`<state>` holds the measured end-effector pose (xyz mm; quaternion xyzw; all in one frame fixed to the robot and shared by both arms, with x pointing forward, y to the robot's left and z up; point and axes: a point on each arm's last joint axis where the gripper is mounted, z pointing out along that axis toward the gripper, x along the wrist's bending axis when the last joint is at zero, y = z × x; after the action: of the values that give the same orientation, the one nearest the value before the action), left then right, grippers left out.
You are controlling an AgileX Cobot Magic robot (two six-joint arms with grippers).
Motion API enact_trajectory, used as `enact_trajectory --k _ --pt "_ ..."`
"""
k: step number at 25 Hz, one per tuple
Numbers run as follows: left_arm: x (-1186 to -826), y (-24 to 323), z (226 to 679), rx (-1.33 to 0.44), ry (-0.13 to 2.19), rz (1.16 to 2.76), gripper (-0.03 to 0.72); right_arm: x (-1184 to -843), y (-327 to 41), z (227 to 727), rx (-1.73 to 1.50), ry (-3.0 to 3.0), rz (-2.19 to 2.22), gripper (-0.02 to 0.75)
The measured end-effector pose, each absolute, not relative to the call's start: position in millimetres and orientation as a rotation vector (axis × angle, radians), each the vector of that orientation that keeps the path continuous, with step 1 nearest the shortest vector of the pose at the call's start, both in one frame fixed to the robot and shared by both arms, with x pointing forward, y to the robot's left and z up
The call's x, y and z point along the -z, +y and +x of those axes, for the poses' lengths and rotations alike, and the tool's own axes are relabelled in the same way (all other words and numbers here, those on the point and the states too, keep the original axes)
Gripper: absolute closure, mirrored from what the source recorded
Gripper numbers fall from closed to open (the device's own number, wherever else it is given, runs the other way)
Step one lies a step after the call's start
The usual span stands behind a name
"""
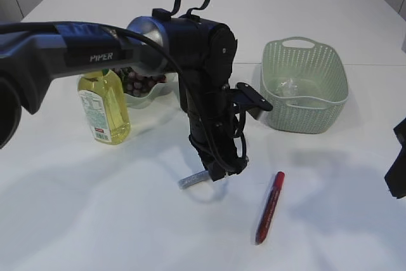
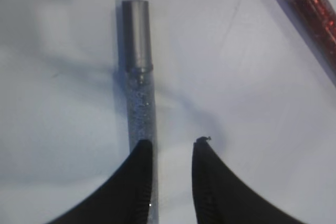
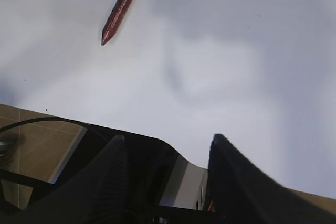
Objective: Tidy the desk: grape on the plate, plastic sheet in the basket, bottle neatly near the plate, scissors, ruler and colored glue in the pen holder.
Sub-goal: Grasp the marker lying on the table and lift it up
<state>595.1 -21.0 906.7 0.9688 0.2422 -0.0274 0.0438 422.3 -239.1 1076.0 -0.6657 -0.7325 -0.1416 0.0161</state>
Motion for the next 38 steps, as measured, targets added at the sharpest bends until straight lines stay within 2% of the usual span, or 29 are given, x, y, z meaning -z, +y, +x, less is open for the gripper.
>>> enact_trajectory --k 3,38 --pt "-897.5 -21.0 595.6 0.093 0.743 2.976 0.493 -1076.0 -239.1 422.3 0.440 -2.278 -2.070 0.340" --pt "-894.6 -21.0 600.5 0.035 0.740 2.971 0.444 -1076.0 -239.1 422.3 0.440 -2.283 -2.066 0.340"
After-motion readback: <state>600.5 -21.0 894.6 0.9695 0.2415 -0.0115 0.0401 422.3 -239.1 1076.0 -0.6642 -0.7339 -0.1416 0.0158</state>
